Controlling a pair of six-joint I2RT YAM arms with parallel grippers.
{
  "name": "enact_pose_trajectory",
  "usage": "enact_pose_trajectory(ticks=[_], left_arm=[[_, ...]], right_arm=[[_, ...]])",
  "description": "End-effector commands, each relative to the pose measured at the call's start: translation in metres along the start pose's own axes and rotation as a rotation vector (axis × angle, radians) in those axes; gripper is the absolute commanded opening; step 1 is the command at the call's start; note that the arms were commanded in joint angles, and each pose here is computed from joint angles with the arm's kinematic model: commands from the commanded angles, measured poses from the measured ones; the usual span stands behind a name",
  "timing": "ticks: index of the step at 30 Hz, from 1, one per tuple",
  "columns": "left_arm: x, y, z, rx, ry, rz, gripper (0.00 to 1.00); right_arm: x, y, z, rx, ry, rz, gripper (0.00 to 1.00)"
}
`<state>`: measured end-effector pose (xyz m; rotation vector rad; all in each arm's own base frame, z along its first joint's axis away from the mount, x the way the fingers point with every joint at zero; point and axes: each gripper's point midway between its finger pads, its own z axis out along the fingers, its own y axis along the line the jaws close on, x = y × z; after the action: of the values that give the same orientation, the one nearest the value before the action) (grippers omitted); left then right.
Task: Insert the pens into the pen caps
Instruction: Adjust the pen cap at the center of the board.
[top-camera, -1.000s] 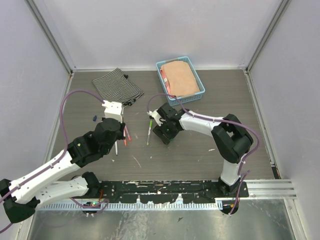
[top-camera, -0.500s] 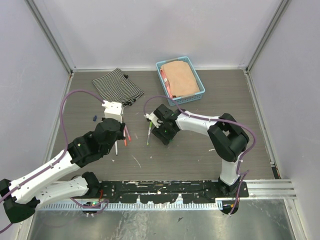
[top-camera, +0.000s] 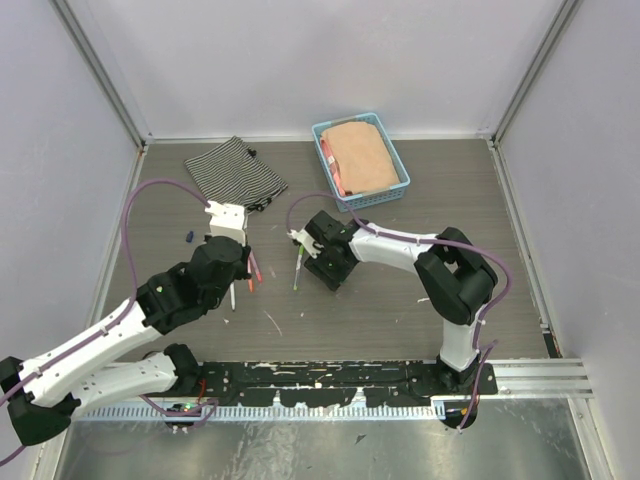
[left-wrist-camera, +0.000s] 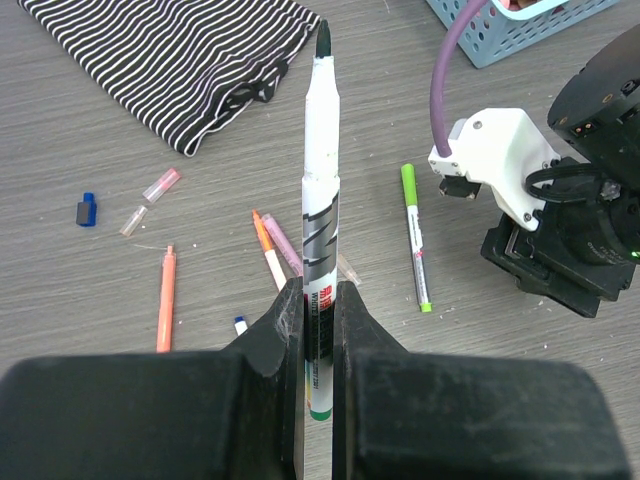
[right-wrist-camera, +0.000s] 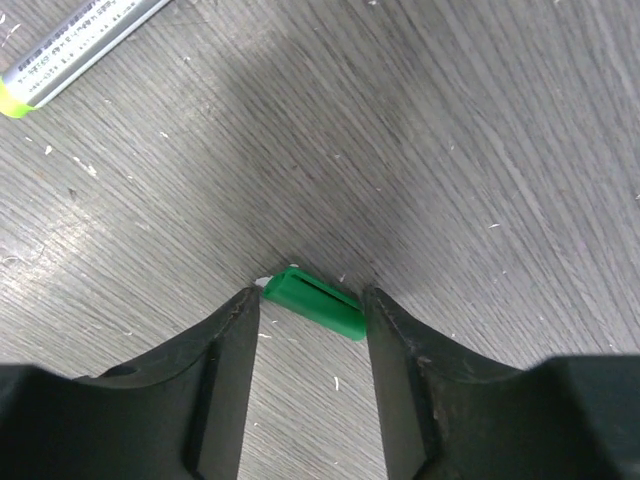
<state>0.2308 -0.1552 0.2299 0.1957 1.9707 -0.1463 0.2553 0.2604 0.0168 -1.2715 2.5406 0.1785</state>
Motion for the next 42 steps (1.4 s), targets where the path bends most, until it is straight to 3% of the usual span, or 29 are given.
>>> enact_pose_trajectory(ticks=[1, 12, 20, 30, 34, 38, 42], left_arm=[[-0.002, 0.002, 0.0, -0.007, -0.013, -0.018, 0.08], [-0.003, 0.0, 0.002, -0.006, -0.013, -0.011, 0.08], [-0.001, 0.002, 0.002, -0.014, -0.013, -0.009, 0.08], [-0.001, 0.002, 0.002, -0.01, -0.012, -0.012, 0.08], [0.0, 0.002, 0.001, -0.012, -0.011, -0.01, 0.08], [0.001, 0.004, 0.0, -0.017, -0.013, -0.012, 0.08], [0.001, 0.004, 0.0, -0.016, -0.014, -0.015, 0.08]], right_arm=[[0.015, 0.003, 0.002, -0.002, 0.058, -0.011, 0.48], [0.02, 0.002, 0.0, 0.032, 0.048, 0.084, 0.31], [0.024, -0.005, 0.0, 0.117, 0.015, 0.256, 0.22], [0.006, -0.046, -0.01, 0.287, -0.152, 0.663, 0.24], [0.006, -0.048, -0.007, 0.292, -0.144, 0.67, 0.3], [0.01, -0.045, -0.006, 0.275, -0.114, 0.641, 0.44], [0.015, -0.042, -0.008, 0.264, -0.083, 0.61, 0.47]])
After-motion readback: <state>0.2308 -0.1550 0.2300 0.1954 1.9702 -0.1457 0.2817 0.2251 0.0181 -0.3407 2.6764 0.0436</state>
